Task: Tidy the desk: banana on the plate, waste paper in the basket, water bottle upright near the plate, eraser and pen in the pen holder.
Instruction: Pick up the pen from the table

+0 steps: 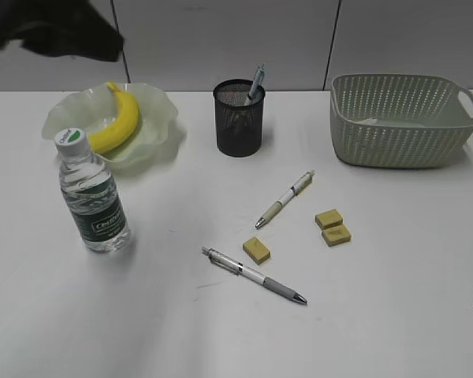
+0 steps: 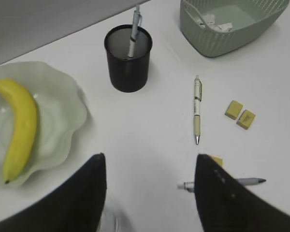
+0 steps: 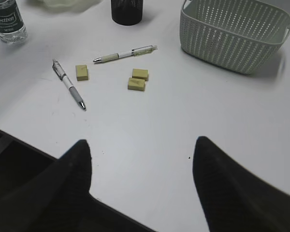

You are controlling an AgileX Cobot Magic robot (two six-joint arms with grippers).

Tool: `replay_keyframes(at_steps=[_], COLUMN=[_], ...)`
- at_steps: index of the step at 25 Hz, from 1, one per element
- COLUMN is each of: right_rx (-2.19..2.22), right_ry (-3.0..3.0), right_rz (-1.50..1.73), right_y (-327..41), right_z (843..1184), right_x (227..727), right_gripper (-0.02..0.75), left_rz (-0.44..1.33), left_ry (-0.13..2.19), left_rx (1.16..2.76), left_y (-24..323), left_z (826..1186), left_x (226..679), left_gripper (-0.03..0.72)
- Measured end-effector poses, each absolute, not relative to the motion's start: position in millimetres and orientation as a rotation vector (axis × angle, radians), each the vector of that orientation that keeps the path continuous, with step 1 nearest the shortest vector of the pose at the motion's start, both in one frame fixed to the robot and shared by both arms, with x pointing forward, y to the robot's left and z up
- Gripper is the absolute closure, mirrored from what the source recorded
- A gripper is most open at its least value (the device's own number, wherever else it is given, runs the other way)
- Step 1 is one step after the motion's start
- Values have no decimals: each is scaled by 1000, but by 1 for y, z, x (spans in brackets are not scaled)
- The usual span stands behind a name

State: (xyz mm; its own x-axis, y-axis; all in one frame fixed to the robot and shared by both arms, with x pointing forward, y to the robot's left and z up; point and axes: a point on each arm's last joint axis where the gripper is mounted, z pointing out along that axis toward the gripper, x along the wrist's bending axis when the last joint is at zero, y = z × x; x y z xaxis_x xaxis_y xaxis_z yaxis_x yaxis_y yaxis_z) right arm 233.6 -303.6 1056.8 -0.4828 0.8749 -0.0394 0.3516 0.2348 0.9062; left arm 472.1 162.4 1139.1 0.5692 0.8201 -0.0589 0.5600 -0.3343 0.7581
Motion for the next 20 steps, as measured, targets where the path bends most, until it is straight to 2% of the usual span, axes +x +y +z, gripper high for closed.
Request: replay_keyframes(at_steps=[3,10,14,20], right_rx=[1120,1120,1120,1121], right_ry=[1953,1952,1952,1952], right_rz=[1214,1214,1214,1214], right_y=[-304,-304,-304,-304], right_z=[1057,1057,1057,1057], right_x=[234,234,234,234], right_gripper=[216,216,216,216], left_rz=[402,332,264,176], left_ry=[1032,880,868,894], left_rx=[2114,2271,2366,2477], left_y=[126,42,8,-26], left_z=[1128,1084,1054,1011], left_x=[502,537,555,580], left_gripper=[253,244,232,170])
